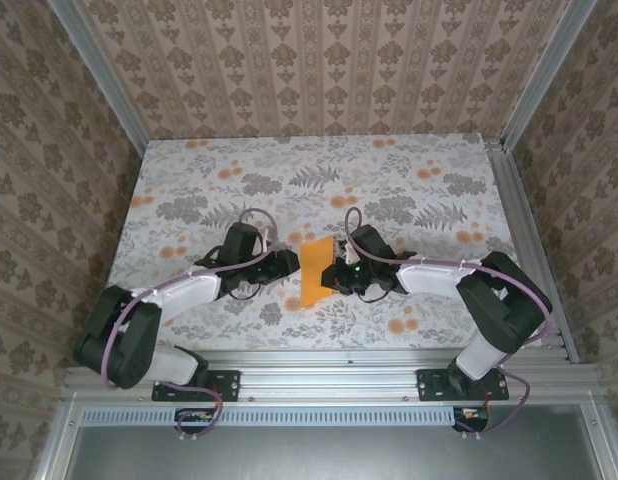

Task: Fold a paper plane with a square sheet of paper (pick it up from the middle)
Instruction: Place the paper at the center of the table, then rotate the paper at the center of the table.

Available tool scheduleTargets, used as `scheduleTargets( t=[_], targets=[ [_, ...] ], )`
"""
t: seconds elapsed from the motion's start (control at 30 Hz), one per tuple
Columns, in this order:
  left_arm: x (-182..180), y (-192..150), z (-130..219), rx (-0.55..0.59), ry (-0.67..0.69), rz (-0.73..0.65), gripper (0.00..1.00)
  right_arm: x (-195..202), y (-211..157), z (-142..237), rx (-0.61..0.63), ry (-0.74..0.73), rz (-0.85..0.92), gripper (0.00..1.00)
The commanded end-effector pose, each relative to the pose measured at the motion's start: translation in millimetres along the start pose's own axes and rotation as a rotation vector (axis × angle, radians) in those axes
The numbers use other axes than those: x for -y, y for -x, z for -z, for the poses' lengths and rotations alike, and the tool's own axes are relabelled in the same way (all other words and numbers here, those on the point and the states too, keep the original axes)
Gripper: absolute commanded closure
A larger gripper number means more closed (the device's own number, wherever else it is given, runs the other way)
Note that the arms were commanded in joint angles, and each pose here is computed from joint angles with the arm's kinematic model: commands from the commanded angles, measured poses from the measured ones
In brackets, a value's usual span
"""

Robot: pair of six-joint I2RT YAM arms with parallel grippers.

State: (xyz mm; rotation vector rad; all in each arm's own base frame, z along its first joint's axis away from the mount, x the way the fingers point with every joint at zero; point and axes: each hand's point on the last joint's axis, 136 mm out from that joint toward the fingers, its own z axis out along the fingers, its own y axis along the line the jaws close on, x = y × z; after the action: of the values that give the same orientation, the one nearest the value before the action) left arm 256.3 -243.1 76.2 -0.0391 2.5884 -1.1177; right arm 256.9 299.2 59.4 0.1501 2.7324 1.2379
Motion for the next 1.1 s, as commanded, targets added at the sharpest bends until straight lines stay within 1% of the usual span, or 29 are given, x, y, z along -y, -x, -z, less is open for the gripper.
scheduleTargets(
  t=[0.0,0.13,0.43,0.5,0.6,0.8,1.07],
  targets=[
    [6.1,-3.5,-14.2,-0.017,-0.026,-0.037,0.48,-2.9,-2.9,-5.8,-0.005,0.038,-0.003,0.8],
    [0.5,-9.2,-31.7,-0.055,-0.013,-0.042,0.56,-3.2,-1.7,-8.2,0.0,0.053,-0.001,0.76],
    [-19.9,-21.5,-48.5,-0.126,0.063,-0.061,0.66,-2.7,3.0,-9.8,0.016,0.066,0.001,0.68],
    [-25.8,-25.7,-50.7,-0.147,0.085,-0.07,0.67,-0.4,5.9,-9.6,0.02,0.06,-0.001,0.64],
    [-34.7,-29.7,-52.2,-0.166,0.119,-0.082,0.69,3.3,11.2,-9.0,0.025,0.054,-0.004,0.62],
    [-52.8,-39.8,-55.0,-0.217,0.194,-0.116,0.71,8.6,25.5,-6.7,0.035,0.043,-0.006,0.54],
    [-68.1,-51.6,-61.1,-0.302,0.288,-0.182,0.71,16.0,44.0,-3.2,0.044,0.018,0.0,0.5]
  ],
)
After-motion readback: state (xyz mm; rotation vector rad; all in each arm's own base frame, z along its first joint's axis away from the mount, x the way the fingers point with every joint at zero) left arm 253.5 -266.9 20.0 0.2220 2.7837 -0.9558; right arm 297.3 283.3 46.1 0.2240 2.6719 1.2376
